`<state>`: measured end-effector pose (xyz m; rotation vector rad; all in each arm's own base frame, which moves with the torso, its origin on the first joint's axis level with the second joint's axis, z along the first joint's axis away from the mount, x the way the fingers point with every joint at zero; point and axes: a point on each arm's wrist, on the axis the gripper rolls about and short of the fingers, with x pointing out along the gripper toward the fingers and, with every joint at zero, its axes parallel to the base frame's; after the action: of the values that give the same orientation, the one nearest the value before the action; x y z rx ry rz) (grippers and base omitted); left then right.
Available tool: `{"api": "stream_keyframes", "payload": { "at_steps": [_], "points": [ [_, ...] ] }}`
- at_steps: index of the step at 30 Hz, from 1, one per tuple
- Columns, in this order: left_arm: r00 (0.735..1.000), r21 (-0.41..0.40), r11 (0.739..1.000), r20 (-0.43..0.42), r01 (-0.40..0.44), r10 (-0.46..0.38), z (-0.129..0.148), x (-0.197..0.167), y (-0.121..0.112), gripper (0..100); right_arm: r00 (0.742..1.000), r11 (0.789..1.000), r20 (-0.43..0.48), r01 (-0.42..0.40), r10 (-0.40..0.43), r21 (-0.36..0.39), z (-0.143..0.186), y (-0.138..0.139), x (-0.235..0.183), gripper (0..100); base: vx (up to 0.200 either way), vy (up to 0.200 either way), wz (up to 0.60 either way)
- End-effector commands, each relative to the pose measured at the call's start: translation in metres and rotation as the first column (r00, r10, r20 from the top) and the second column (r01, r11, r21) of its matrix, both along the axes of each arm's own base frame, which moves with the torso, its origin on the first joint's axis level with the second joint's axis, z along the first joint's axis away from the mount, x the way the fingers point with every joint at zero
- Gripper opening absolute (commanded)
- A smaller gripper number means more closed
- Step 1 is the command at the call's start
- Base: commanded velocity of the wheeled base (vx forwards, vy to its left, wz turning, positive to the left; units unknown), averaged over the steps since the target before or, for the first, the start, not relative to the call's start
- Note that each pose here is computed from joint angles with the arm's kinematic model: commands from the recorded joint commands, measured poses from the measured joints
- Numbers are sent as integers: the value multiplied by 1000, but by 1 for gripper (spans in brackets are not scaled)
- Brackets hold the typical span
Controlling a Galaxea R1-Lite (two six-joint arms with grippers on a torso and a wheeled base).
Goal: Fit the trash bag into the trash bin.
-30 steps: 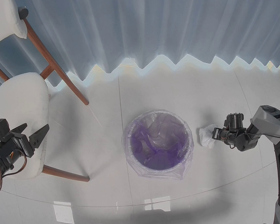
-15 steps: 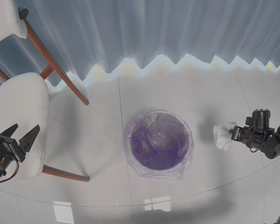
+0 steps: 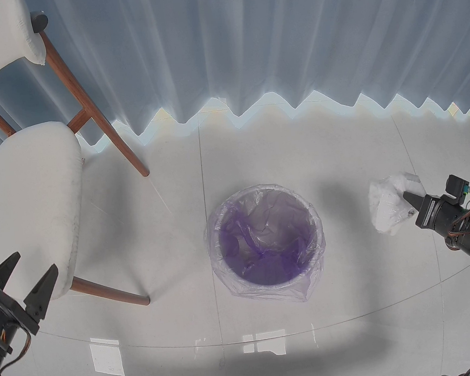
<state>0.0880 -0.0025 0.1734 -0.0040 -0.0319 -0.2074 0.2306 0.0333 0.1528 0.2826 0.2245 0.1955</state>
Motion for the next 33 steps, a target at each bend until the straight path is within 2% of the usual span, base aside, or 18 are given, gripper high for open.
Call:
{"api": "stream_keyframes", "payload": {
  "at_steps": [1,4,8,13,16,19,22,24,25,28,30,31,32,33],
  "points": [
    [998,3,1000,65,23,-23,-21,-35,-2,100,982,991,133,-131,135,-38,28,27,-15,0,0,0,0],
    [995,1,998,88,55,-55,-30,-51,-4,100,970,980,151,-179,191,-91,30,39,-13,0,0,0,0],
    [993,2,996,86,84,-84,-39,-67,-4,100,962,969,160,-201,223,-144,31,48,-1,0,0,0,0],
    [989,3,996,112,93,-93,-57,-93,-3,100,949,961,193,-218,250,-172,38,62,24,0,0,0,0],
    [990,13,996,107,86,-87,-73,-106,-2,100,952,961,181,-216,247,-174,33,72,42,0,0,0,0],
    [994,74,996,96,45,-52,-79,-107,-2,100,951,958,186,-214,249,-192,28,88,61,0,0,0,0],
    [994,97,995,105,13,-24,-85,-112,-2,100,945,953,196,-220,261,-206,23,109,79,0,0,0,0],
    [997,110,994,75,8,-16,-89,-112,-2,100,944,954,200,-219,260,-206,22,115,84,0,0,0,0],
    [999,128,991,44,-37,32,-93,-111,-1,100,947,956,202,-210,251,-204,17,128,90,0,0,0,0],
    [989,109,984,45,-144,140,-92,-111,1,100,945,955,200,-218,258,-203,8,139,88,0,0,0,0],
    [986,96,981,42,-168,164,-92,-111,2,100,945,952,191,-225,265,-206,4,141,86,0,0,0,0],
    [981,72,978,36,-195,193,-93,-111,2,100,946,948,174,-235,273,-213,-2,142,85,0,0,0,0],
    [965,36,965,27,-260,259,-93,-111,4,100,948,946,158,-239,276,-219,-8,143,85,0,0,0,0],
    [965,33,964,26,-263,262,-93,-111,4,100,948,946,155,-240,277,-220,-9,143,85,0,0,0,0]
  ]
}}
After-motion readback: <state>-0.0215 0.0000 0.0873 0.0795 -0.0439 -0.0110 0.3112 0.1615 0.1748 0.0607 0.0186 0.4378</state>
